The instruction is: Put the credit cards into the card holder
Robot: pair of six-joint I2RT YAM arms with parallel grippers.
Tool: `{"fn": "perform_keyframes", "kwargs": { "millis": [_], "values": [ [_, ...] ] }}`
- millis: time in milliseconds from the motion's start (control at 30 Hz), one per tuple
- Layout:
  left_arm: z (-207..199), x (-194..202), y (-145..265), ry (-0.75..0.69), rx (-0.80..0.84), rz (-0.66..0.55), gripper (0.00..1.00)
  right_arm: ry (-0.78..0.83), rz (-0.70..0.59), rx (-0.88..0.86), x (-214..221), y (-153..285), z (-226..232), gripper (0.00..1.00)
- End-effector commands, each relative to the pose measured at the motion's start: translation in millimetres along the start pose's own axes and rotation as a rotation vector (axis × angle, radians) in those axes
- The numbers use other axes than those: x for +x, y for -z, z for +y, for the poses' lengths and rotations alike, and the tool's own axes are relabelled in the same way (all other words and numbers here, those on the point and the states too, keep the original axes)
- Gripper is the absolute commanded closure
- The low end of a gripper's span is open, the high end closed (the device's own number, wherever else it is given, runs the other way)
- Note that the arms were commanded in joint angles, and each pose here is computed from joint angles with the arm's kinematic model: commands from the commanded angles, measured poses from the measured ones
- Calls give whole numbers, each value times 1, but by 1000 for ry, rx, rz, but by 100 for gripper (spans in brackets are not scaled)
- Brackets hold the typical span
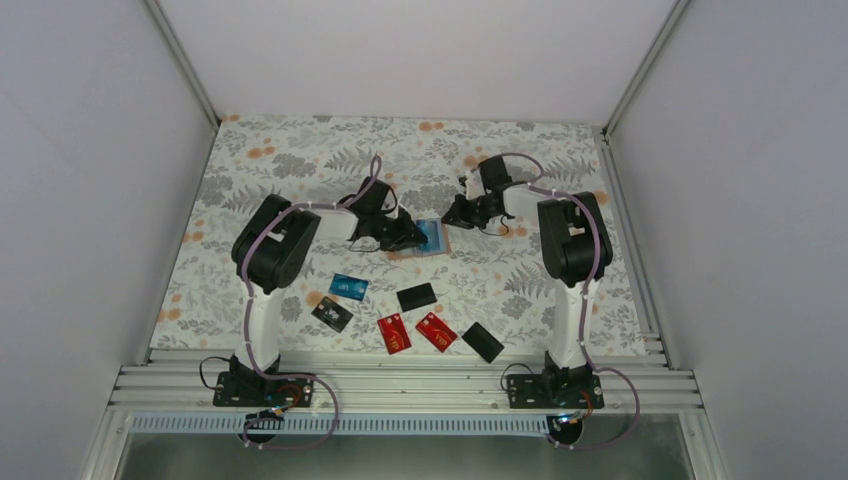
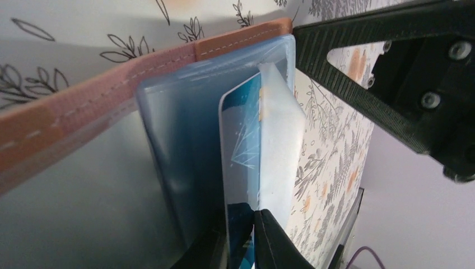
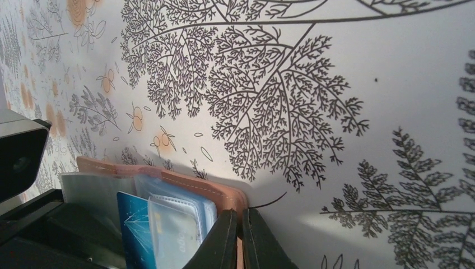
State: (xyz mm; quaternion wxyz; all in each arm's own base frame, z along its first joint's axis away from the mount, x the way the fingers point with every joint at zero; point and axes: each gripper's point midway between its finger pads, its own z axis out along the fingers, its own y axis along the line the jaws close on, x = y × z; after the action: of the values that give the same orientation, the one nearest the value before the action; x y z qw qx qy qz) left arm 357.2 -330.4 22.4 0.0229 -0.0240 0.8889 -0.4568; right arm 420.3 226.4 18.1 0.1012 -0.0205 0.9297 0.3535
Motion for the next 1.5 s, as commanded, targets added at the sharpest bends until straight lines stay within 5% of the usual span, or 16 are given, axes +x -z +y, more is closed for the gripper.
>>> {"fn": "perform_keyframes", "kwargs": {
  "millis": [0, 300, 467, 767, 967, 1467],
  "values": [
    [38, 21, -10, 111, -149, 13, 83, -62, 76, 53, 32, -4, -14, 93],
    [37, 27, -10, 108, -204, 6, 72, -60, 70, 43, 31, -3, -11, 94],
    [33, 27, -8, 91, -266, -7, 47, -55, 63, 40, 29, 0, -9, 94],
    [30, 25, -7, 62, -386, -23, 24, -49, 62, 26, 33, 4, -5, 94],
    [19, 27, -8, 45, -413, -18, 0, -28, 48, 7, 31, 10, 3, 94],
    [1, 21, 23, -106, -552, -2, 0, 21, 3, -13, 10, 29, 26, 93]
  ]
}}
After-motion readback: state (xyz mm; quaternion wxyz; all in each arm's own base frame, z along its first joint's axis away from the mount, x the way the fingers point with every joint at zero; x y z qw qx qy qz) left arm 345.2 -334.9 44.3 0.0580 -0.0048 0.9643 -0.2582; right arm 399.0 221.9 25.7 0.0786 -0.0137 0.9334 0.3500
